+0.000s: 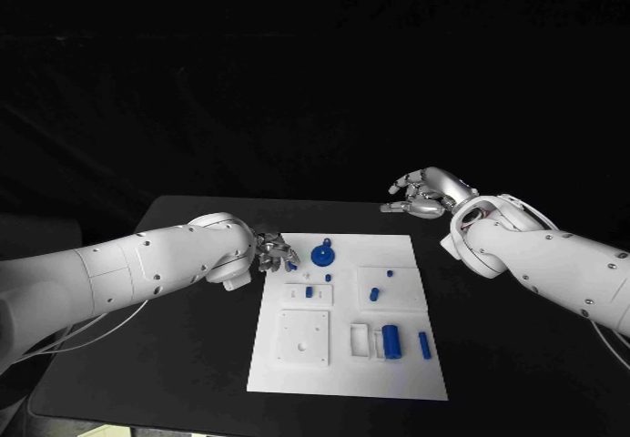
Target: Assemble the parts on the task board
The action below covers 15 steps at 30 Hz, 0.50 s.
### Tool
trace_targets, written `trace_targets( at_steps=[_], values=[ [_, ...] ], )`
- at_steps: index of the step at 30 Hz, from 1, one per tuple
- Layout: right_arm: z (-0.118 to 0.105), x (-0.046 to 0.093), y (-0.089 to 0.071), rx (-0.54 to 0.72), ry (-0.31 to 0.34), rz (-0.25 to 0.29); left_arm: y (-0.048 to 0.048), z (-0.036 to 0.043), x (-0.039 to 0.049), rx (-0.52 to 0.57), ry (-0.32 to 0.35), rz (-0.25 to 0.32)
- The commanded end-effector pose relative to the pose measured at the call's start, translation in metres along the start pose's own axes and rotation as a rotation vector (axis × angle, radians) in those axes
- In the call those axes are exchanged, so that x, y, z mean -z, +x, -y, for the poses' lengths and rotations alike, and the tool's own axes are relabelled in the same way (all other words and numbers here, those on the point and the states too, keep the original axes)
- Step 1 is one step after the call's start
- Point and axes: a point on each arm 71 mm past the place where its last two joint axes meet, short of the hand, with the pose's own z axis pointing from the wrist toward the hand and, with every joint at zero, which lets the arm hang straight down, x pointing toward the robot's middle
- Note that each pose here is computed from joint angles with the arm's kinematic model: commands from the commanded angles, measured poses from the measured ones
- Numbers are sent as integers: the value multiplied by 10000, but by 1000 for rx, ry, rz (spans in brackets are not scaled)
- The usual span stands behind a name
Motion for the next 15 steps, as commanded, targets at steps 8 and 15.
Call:
trace_targets(
  at_steps=[8, 15],
  values=[
    [7, 8, 14, -2, -2, -12, 197, -86, 54, -106, -21, 63],
    [1, 10, 16, -3, -4, -13, 328, -95, 54, -118, -13, 47]
  ],
)
